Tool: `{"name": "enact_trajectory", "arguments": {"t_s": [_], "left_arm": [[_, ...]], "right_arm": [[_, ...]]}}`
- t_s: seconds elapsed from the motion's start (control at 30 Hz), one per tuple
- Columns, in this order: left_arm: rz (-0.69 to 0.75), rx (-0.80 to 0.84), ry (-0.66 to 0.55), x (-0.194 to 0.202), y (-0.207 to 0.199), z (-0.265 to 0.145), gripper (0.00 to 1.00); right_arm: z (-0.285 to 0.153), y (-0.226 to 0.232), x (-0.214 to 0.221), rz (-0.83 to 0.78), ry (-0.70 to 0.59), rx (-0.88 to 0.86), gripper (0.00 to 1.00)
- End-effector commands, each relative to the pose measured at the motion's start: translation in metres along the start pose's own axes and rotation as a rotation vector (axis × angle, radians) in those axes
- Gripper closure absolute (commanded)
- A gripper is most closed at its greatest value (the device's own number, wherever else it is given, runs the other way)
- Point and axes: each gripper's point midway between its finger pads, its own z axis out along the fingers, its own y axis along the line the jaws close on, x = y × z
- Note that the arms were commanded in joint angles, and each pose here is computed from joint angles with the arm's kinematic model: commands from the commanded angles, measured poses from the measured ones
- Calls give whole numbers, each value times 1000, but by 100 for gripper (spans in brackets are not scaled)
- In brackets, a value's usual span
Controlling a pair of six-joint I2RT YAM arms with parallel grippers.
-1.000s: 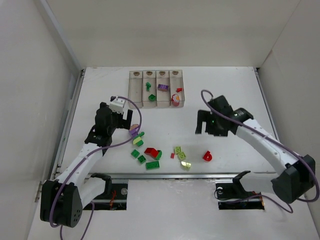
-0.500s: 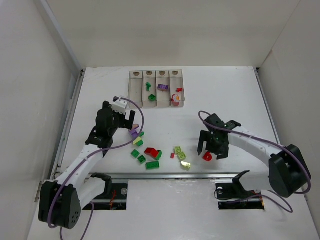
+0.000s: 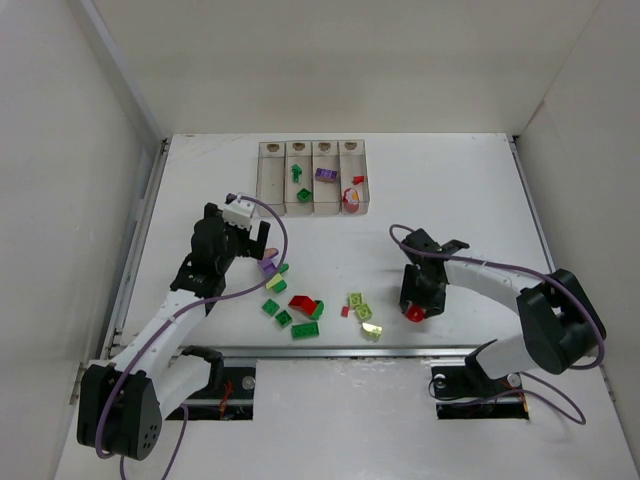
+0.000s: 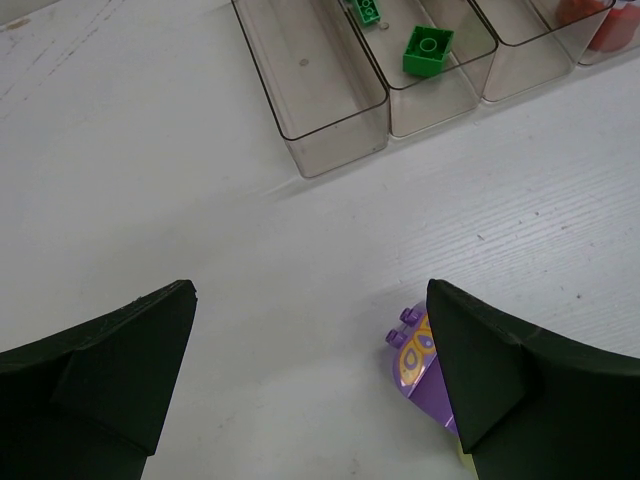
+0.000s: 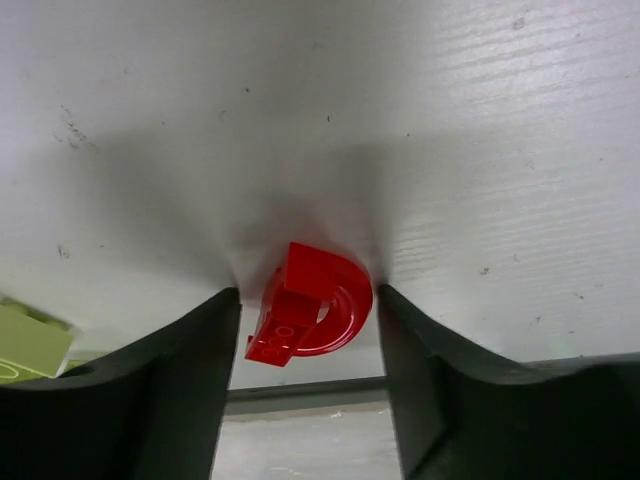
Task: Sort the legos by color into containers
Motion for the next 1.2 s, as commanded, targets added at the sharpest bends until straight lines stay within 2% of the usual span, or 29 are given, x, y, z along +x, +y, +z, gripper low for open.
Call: {"name": "enact_trajectory", "arguments": {"t_s": [0.0,0.03,0.07,0.17,0.2,0.33,0.4,0.43,0.5,0.53,0.63,0.67,0.7,0.73,0.77,0.8,0.87,0.9,0.93,1.0,1.07,1.17], "left_arm": [[8,-14,-36,-7,2,-3,0],[8,-14,-36,-7,2,-3,0],[8,-14,-36,-7,2,-3,0],[8,-14,-36,-7,2,-3,0],[8,-14,-36,-7,2,-3,0],[17,-12,-27,-5,2,-2,0],[17,-12,-26,-5,2,-2,0],[17,-19,-16,-2,3,-2,0],[27,-19,-16,-2,4,-2,0],[27,-18,-5,1,3,-1,0],[27,-5,2,1,1,2,0],[27,-4,11,3,1,4,0],[27,-6,1,-5,2,4,0],[27,-4,9,-3,2,3,0],[36,-4,8,-6,3,5,0],[36,-4,8,-6,3,5,0],[45,-6,-2,-11,4,5,0],[45,-2,18,-5,3,6,0],[45,-3,14,-10,4,6,0],[46,-1,25,-10,4,6,0],[46,0,26,-14,5,8,0],[46,3,41,-14,5,11,0]], "right_arm": [[1,20,-15,-3,-54,-68,41],[1,20,-15,-3,-54,-68,47],[1,20,-15,-3,-54,-68,58],[1,21,-14,-14,-48,-74,73],[-3,25,-19,-22,-69,-94,81],[-22,41,-36,-89,-114,-133,95],[-38,50,-49,-114,-161,-137,95],[-61,64,-68,-120,-215,-168,95],[-81,80,-95,-157,-295,-184,95],[-110,101,-122,-166,-382,-237,95],[-124,132,-179,-223,-474,-274,95],[-152,151,-208,-232,-547,-322,95],[-128,161,-225,-281,-516,-291,95],[-125,167,-240,-303,-523,-279,95],[-148,185,-266,-323,-604,-306,95],[-113,189,-275,-364,-554,-243,95],[-104,191,-306,-345,-567,-221,94],[-127,203,-322,-338,-617,-248,93],[-98,201,-335,-324,-585,-211,90],[-109,199,-364,-286,-654,-203,86],[-97,201,-376,-275,-673,-208,80],[-88,214,-380,-304,-698,-262,60]]}}
